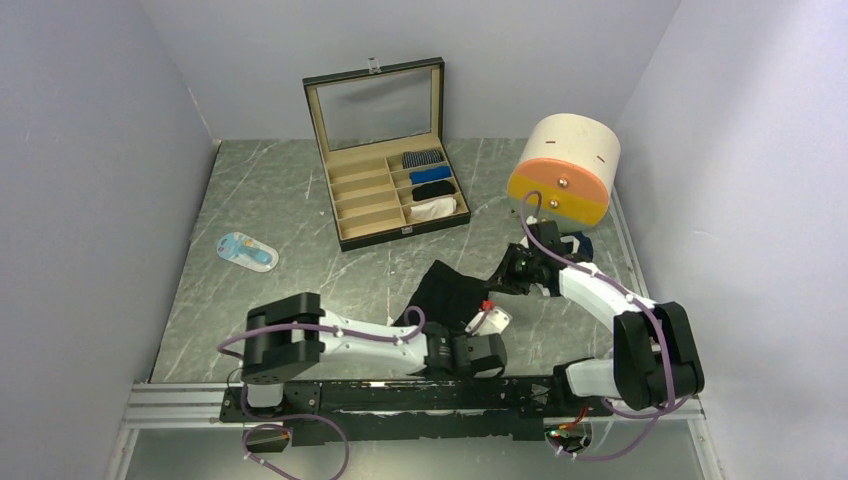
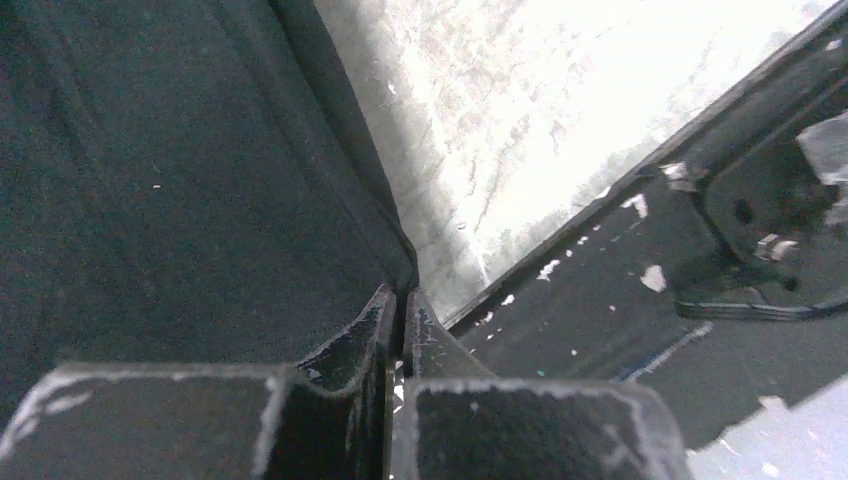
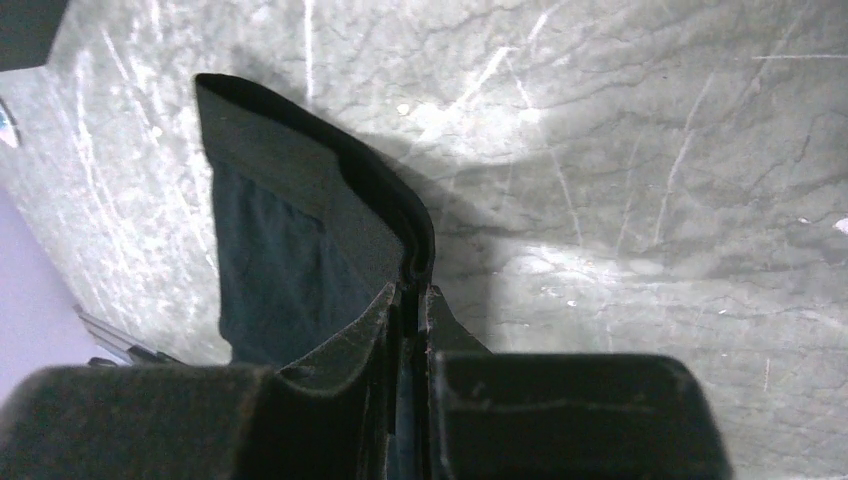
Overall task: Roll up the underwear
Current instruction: Fold the underwear at the center of the board.
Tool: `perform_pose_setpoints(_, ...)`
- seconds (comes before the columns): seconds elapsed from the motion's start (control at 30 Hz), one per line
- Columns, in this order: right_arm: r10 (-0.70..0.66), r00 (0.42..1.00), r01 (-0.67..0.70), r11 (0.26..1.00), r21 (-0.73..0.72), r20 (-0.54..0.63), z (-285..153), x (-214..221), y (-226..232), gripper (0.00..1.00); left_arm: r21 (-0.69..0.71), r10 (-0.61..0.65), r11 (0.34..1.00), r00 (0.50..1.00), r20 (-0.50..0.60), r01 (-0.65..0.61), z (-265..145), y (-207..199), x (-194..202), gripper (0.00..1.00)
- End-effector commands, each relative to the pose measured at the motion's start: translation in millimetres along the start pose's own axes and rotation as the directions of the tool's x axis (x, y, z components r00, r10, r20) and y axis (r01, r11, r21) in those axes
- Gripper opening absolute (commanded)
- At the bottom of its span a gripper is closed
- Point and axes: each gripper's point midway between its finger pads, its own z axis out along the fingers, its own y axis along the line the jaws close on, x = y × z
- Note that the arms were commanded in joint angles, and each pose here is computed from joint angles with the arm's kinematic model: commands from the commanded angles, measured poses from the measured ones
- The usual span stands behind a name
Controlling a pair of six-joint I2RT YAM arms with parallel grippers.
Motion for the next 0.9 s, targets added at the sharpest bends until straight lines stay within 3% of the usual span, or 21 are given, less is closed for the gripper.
perform_pose_setpoints(0.0, 0.011, 0.998, -0.008, 0.998, -0.06, 0.054, -16, -20, 26, 0.12, 0.207, -0.127, 0.972, 0.99, 0.065, 0.111, -20, -16, -33, 0.05)
perform_pose_setpoints(0.33, 0.059, 0.998, -0.056, 0.994, -0.091, 0.034, -17, -32, 55, 0.1, 0.339, -0.277, 0.909, 0.959, 0.054, 0.243, -27, 11, -38, 0.05)
perform_pose_setpoints(0.87, 0.046, 0.999, -0.046, 0.999, -0.028, 0.009, 19, -32, 99, 0.06, 0.357, -0.416, 0.857, 0.908, 0.054, 0.371, -35, 77, -27, 0.05)
